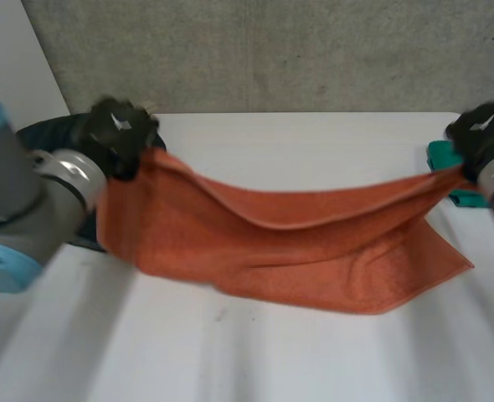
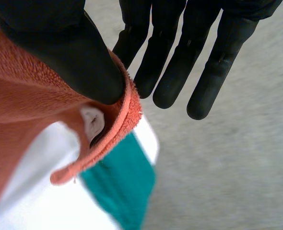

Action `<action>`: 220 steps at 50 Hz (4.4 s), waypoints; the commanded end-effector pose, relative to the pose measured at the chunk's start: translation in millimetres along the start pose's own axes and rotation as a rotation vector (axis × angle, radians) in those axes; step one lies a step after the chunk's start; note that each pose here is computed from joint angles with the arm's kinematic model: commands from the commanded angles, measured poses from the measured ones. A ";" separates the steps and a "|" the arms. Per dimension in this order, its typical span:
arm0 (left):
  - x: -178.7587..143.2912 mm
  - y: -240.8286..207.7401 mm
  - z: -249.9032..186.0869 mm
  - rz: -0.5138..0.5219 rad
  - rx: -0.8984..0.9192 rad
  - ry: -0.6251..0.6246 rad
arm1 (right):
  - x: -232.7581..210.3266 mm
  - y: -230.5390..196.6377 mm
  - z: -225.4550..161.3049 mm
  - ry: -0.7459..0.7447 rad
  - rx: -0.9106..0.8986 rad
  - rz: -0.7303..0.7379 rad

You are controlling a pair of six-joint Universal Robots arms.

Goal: Fold the laundry.

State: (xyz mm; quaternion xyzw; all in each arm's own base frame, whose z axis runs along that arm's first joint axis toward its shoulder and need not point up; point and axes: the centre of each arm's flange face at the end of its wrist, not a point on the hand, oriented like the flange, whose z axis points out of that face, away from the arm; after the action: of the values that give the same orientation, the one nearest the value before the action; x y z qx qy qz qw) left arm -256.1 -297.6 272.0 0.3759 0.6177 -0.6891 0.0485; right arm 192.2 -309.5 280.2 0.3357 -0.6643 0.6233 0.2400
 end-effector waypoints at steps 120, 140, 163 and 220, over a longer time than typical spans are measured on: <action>-96.4 -37.5 109.1 -0.081 0.405 -0.349 | 77.1 -60.3 77.1 0.399 0.314 0.106; -65.5 22.4 119.0 -0.329 0.383 -0.334 | 56.1 -58.8 91.2 0.525 0.512 0.139; 41.3 108.6 -34.9 -0.337 -0.320 0.091 | -37.0 91.8 13.4 -0.131 -0.072 -0.007; 43.5 122.1 75.8 -0.127 -0.301 -0.050 | -112.5 79.9 149.0 0.048 0.028 -0.090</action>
State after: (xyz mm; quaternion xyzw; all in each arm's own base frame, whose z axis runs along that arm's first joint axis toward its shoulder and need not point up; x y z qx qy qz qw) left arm -244.1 -382.8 148.4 0.2916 0.7403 -0.5993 0.0885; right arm 210.3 -447.2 140.2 0.3516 -0.6240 0.6401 0.2780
